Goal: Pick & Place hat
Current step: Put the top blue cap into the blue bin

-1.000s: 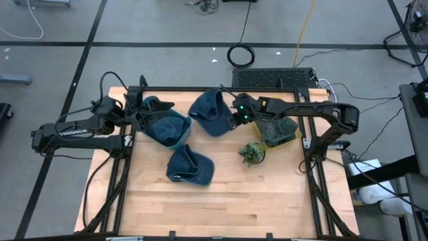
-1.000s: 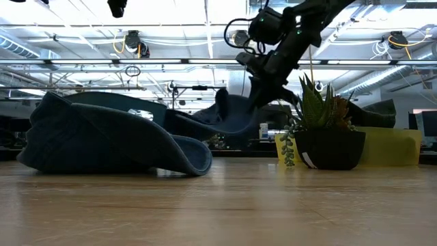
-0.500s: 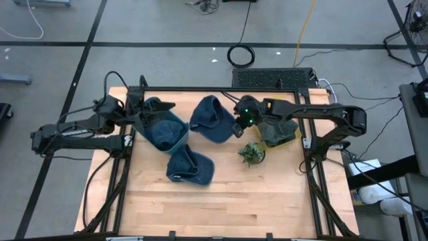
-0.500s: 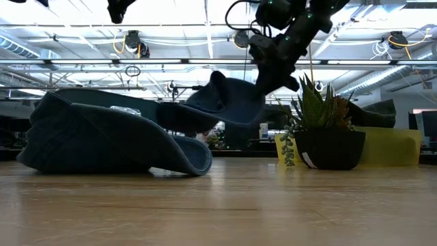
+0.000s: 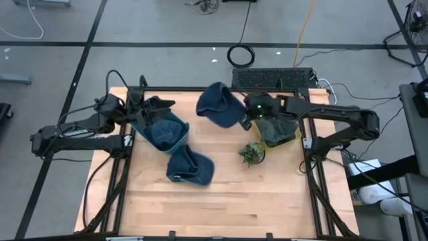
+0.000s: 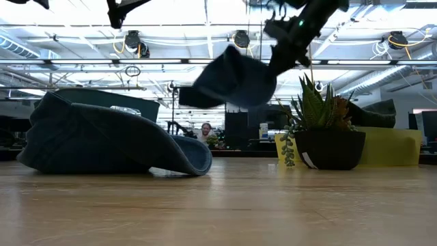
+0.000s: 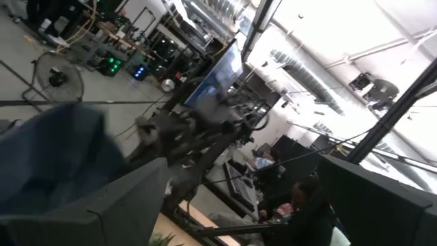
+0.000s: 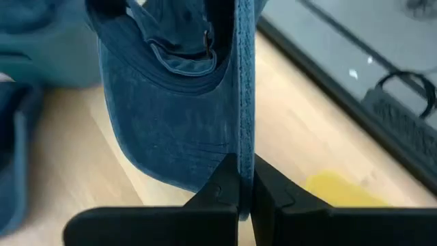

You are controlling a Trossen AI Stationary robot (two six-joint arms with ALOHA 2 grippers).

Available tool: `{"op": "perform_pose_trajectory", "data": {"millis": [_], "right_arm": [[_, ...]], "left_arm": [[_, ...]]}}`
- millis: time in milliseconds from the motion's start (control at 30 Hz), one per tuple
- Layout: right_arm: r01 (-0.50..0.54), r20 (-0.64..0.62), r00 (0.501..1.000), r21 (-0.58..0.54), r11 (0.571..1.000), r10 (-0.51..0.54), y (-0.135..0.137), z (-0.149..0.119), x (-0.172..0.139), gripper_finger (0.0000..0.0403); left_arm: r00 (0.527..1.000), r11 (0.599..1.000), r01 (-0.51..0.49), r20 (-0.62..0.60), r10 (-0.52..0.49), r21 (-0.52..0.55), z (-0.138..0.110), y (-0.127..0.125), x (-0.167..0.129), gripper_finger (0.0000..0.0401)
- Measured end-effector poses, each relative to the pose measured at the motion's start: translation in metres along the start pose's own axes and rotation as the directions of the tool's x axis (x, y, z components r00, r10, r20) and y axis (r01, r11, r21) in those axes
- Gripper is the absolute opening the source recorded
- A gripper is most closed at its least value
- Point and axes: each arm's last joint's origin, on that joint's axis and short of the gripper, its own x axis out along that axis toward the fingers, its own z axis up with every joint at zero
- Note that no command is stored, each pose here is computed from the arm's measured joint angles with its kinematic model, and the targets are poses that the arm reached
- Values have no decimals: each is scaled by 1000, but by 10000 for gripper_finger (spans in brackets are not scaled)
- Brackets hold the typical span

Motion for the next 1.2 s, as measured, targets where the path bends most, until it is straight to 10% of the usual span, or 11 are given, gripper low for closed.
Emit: {"op": "perform_pose_trajectory", "data": {"millis": [533,1200], "right_arm": [[-306,239,918,-82,949,316,8,18,-55,0],[-372,343,858,-97,923,382,29,27,-52,0]], "left_arm": [[995,995,-93,27,92,39,6,12,-2,386],[997,999,-42,-60,43,12,3,13,-3,386]]}}
